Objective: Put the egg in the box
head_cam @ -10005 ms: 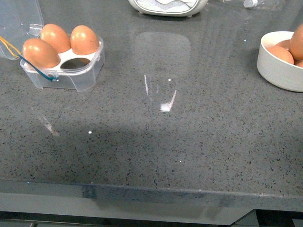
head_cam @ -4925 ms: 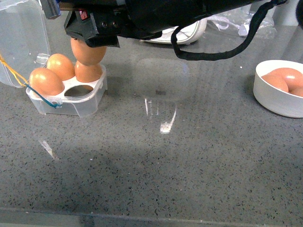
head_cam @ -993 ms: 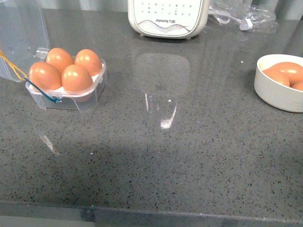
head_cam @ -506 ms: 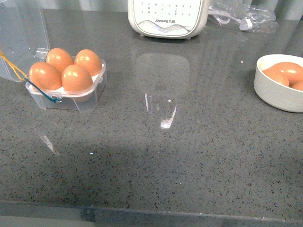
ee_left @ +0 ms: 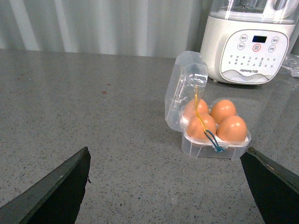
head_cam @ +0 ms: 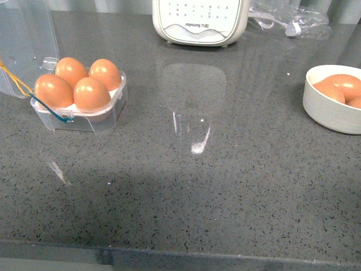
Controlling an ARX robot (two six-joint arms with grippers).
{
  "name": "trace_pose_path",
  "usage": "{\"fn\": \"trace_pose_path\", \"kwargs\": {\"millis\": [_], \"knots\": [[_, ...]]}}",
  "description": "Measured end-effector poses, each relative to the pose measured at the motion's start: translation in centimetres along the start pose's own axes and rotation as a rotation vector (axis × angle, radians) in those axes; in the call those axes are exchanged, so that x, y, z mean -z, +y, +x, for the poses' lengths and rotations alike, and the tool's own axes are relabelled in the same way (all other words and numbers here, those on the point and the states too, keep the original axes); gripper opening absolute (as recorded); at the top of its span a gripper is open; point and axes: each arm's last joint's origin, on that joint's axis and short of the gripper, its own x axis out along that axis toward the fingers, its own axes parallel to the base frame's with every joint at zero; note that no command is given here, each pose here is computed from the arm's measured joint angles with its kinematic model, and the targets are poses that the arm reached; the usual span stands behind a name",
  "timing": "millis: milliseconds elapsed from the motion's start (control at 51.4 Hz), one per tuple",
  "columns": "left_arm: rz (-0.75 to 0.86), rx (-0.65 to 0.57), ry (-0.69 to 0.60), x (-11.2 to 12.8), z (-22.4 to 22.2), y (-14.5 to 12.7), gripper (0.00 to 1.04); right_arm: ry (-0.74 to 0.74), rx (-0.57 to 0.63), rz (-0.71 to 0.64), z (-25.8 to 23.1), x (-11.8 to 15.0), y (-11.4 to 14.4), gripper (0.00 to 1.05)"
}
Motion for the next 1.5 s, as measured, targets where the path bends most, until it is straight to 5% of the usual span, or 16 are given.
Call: {"fn": "trace_pose_path", "kwargs": {"millis": [175,662,818,973,1168,1499], "knots": [[0.0,0.0,0.0,0.0,0.0,0.0,0.98,0.0,0.0,0.001,0.0,0.0,0.0,0.99],[0.0,0.0,0.0,0.0,0.0,0.0,0.98,0.0,0.0,0.0,0.0,0.0,0.0,0.97],[-0.201,-0.072,0.134,0.5,1.1,0.2,0.98,-0.001,0.0,0.0,0.0,0.0,0.0,0.97],[-0.264,-0.091,0.044,-1.7,4.0,1.3,0.98,-0.001,0.0,0.0,0.0,0.0,0.0,0.97],[-0.108,-0.172,-0.065,-3.2,10.0,2.9,0.98,-0.001,0.0,0.0,0.0,0.0,0.0,0.97],[0.111,-0.31,0.077,-0.4,16.9,3.7,0.98,-0.001,0.0,0.0,0.0,0.0,0.0,0.97]]}}
